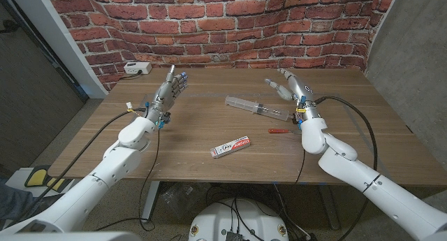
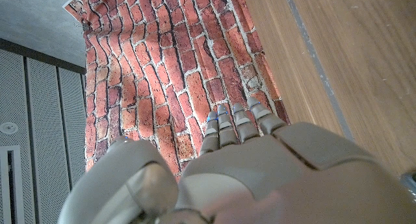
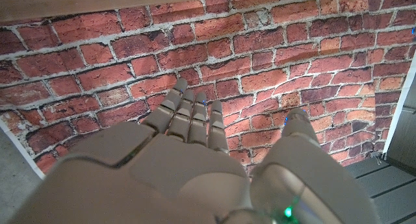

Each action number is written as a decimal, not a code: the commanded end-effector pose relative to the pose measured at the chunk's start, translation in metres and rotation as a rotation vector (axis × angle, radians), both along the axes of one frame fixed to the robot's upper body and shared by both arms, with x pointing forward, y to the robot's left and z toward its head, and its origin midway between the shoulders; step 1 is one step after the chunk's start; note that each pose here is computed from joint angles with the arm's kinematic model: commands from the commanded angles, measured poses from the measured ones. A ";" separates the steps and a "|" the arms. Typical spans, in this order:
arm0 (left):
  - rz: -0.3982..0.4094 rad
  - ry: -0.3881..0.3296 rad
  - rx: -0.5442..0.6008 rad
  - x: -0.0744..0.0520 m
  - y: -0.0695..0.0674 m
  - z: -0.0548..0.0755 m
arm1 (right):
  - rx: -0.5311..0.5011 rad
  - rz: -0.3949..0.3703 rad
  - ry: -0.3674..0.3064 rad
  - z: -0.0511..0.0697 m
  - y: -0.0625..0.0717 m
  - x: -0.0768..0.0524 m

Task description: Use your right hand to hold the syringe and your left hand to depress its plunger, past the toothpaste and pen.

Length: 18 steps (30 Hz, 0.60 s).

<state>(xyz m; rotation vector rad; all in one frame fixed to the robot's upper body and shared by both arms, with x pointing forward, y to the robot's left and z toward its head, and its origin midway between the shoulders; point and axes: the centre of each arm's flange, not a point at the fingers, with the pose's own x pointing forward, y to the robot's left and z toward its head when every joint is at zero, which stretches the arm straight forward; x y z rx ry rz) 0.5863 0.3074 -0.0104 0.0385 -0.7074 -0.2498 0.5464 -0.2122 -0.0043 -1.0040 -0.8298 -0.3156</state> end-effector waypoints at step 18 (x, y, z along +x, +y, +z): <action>0.000 -0.005 -0.012 -0.010 -0.001 -0.006 | -0.226 -0.214 0.097 0.004 0.022 -0.001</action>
